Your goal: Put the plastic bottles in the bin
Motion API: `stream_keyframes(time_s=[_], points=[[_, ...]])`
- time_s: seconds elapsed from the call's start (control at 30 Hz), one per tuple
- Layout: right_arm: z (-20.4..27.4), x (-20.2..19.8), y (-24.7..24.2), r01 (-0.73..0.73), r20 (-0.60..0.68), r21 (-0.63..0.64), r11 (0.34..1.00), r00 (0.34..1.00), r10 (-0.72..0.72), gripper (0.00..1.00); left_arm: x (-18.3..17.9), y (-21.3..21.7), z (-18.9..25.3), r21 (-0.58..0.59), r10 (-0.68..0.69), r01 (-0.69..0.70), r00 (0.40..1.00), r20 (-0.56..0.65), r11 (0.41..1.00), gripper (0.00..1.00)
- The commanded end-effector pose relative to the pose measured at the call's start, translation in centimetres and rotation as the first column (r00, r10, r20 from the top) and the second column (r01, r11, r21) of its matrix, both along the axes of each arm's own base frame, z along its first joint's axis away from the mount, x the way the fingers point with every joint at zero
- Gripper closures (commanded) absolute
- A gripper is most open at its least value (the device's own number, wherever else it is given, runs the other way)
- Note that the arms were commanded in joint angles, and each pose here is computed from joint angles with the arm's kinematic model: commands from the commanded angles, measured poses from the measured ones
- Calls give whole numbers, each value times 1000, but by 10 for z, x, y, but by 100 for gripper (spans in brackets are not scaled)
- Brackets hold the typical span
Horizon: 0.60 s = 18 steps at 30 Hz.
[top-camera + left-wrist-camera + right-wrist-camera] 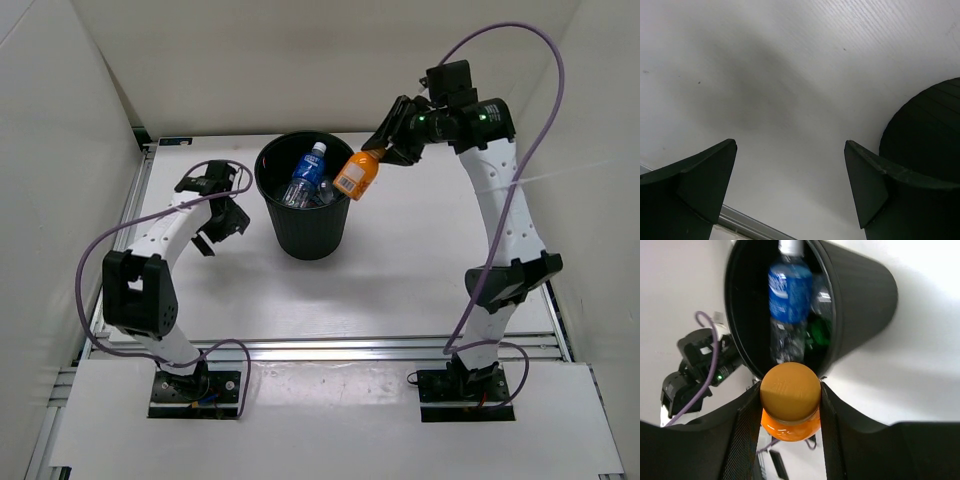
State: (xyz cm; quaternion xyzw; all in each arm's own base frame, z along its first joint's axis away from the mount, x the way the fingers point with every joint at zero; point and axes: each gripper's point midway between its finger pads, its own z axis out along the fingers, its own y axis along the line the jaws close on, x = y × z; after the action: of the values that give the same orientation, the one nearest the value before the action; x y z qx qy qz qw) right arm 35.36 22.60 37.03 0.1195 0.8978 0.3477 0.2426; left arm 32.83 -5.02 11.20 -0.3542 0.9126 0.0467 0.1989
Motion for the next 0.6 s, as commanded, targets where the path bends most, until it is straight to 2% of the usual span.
stream_keyframes(time_s=[0.0, 0.13, 0.27, 0.33, 0.37, 0.4, 0.5, 0.53, 0.57], points=[[38, 21, 17, -80, 193, 66, 995, 979, 66, 93, 21, -11, 4, -49, -34, 35, 999, 21, 998, 0], [50, 28, 38, -156, 277, 118, 981, 953, 118, 87, 29, -27, -6, -36, -97, 96, 995, -15, 995, 0], [36, 33, 59, -216, 247, 134, 967, 952, 179, 87, 35, -51, -11, -68, -156, 154, 987, -22, 986, 0], [30, 33, 65, -227, 234, 132, 965, 953, 192, 79, 34, -63, -12, -78, -187, 184, 982, -26, 980, 0], [21, 34, 68, -230, 216, 117, 966, 955, 201, 71, 34, -70, -12, -79, -202, 200, 979, -17, 977, 0], [14, 36, 68, -230, 209, 97, 968, 956, 206, 51, 34, -70, -12, -79, -202, 200, 979, -17, 977, 0], [-6, 37, 57, -202, 174, 19, 979, 965, 196, 33, 25, -76, -16, -86, -222, 219, 974, -33, 972, 0], [-11, 37, 54, -196, 164, -4, 981, 967, 194, 3, 25, -76, -21, -86, -223, 219, 974, -32, 972, 0], [-12, 33, 48, -186, 162, -27, 982, 969, 188, 0, 25, -77, -19, -97, -226, 223, 974, -21, 970, 0]])
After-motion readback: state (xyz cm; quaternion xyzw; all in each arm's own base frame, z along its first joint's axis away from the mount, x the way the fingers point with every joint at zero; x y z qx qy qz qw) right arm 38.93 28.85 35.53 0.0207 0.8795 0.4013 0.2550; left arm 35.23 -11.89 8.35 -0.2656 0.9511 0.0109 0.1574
